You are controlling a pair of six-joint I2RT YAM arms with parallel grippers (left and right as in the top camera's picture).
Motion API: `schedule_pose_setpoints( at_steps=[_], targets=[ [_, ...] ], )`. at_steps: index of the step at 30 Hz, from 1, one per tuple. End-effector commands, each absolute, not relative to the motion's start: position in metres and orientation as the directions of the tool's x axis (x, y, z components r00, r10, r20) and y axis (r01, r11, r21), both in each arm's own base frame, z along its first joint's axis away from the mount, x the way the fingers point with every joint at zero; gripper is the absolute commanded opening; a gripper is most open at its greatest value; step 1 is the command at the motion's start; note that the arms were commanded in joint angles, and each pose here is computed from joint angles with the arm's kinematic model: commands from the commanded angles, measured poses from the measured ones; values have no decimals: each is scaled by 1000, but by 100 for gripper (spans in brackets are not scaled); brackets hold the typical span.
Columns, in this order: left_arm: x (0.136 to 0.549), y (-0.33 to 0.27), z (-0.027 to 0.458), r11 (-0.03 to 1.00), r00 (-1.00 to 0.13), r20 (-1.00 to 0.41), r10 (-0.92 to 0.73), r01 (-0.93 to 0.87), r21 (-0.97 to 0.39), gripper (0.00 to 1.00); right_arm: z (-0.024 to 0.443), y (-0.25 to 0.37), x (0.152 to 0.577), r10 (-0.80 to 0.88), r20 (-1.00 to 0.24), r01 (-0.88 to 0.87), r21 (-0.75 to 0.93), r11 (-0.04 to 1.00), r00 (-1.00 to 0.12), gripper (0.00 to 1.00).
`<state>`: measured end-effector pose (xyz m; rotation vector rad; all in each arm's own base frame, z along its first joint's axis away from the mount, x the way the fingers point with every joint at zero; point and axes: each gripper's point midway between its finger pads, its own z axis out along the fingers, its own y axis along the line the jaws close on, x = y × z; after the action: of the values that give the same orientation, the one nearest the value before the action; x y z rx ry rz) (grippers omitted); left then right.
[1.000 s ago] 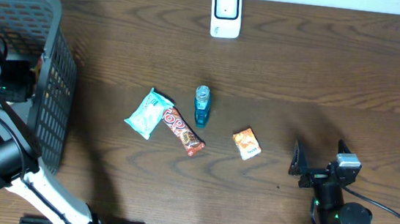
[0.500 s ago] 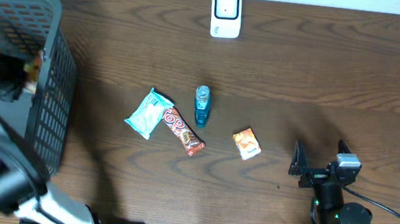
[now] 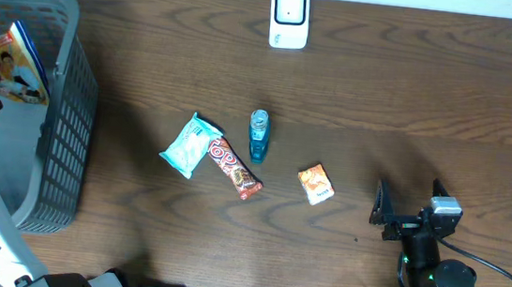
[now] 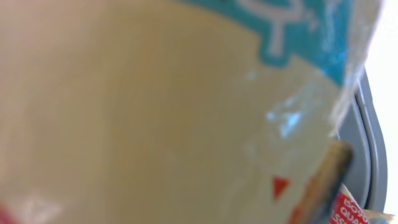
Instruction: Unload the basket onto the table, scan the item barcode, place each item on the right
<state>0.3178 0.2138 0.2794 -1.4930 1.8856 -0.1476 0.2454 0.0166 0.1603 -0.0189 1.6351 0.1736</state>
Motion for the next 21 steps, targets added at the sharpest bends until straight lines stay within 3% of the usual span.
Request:
schedule_pose_setpoints(
  at_steps=[1,7,11,21],
  targets=[
    [322,202,309,386,-81,-489,-869,-729,-566,7,159,19,245,84,-993,-128,94,987,-78,99],
    [315,162,391,532,-57,-584,-810,-490,-691,7,159,19,245,84,-993,-128,94,987,-78,99],
    [308,106,430,617,-143,-602,-785,-268,-740,7,159,19,245,84,-993,-128,94,987,-78,99],
    [310,-9,444,742,-362,-695,-622,13,-671,7,159,19,245,84,-993,-128,94,987,-78,99]
  ],
)
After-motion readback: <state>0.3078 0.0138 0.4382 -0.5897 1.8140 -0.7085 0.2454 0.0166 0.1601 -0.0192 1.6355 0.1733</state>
